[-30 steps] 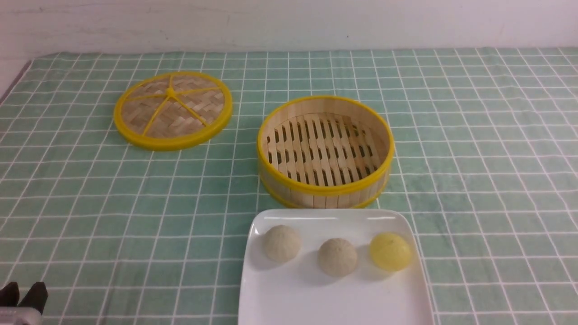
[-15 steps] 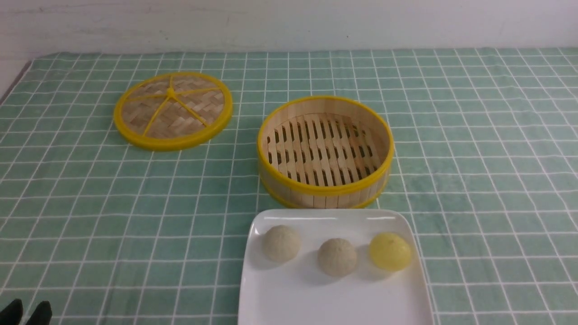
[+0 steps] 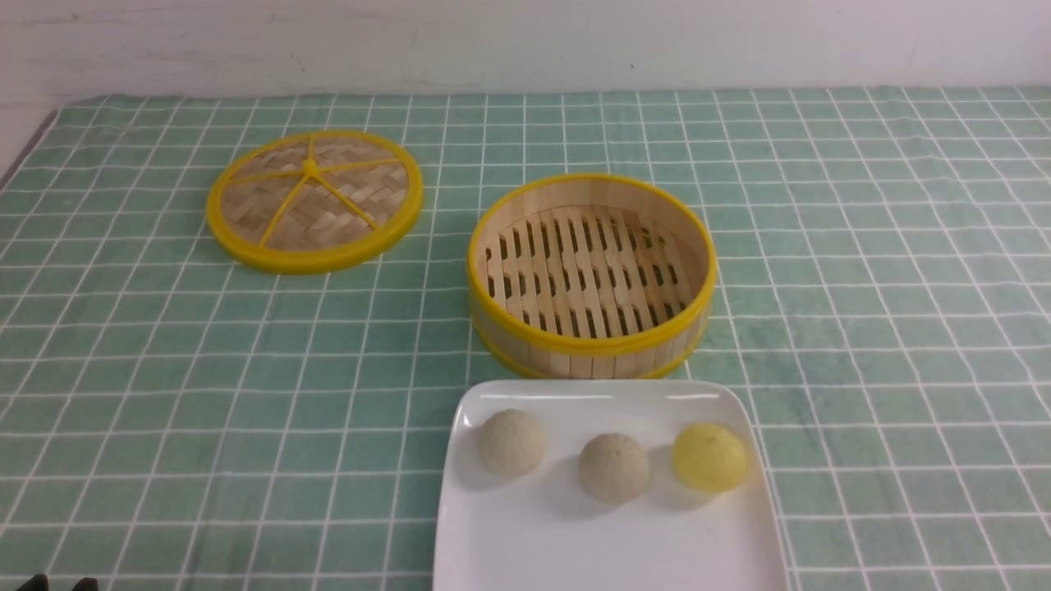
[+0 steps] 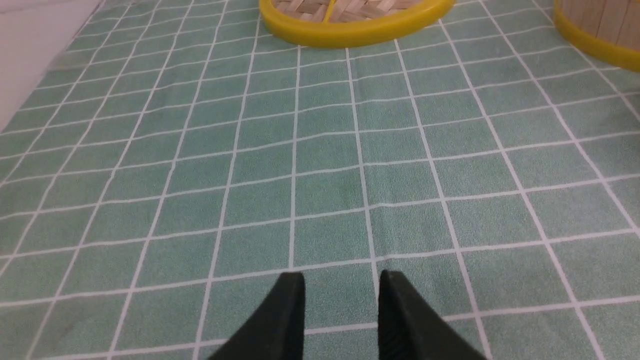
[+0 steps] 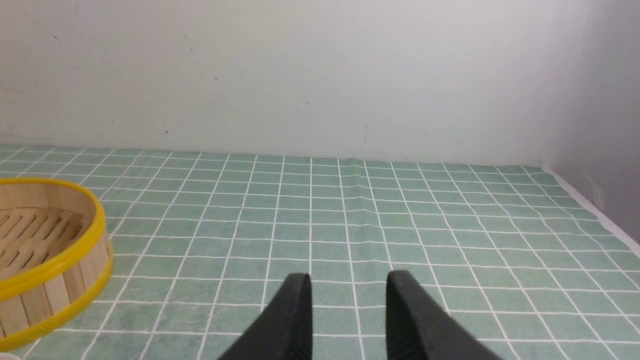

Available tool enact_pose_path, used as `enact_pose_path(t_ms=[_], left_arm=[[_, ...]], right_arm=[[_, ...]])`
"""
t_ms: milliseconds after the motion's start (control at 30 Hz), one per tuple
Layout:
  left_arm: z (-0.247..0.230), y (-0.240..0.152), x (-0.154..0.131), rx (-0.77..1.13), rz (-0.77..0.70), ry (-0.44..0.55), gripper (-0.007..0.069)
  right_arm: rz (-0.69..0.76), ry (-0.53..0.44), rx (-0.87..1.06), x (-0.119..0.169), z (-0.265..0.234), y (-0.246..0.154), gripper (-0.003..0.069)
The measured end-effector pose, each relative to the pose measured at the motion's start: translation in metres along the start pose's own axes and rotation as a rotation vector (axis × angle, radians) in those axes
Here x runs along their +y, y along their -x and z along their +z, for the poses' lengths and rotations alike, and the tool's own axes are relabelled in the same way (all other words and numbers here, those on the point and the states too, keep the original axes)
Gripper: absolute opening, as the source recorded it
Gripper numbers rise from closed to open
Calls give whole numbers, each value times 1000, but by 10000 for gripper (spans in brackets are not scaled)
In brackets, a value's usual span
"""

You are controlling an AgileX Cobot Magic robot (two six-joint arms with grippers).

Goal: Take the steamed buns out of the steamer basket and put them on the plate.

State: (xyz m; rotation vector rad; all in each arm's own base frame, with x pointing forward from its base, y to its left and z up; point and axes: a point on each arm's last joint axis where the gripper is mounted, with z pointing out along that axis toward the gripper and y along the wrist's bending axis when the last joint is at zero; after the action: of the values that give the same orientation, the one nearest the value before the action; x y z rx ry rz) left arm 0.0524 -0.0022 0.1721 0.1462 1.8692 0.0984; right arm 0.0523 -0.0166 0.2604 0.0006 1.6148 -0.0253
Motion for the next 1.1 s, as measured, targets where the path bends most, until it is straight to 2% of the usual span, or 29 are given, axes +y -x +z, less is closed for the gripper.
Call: enact_pose_path(t_ms=[233, 400, 533, 800, 1100], left_arm=[[0, 0, 0, 0, -61, 0, 239], [0, 0, 1, 2, -51, 7, 239], [0, -1, 3, 8, -38, 36, 239], [-1, -2, 10, 17, -108, 112, 239], [-1, -2, 11, 17, -112, 121, 239]], right_arm=[[0, 0, 0, 0, 0, 0, 237], [0, 0, 0, 0, 0, 0, 237], [0, 0, 0, 0, 0, 0, 237], [0, 0, 0, 0, 0, 0, 239], [0, 0, 0, 0, 0, 0, 239]])
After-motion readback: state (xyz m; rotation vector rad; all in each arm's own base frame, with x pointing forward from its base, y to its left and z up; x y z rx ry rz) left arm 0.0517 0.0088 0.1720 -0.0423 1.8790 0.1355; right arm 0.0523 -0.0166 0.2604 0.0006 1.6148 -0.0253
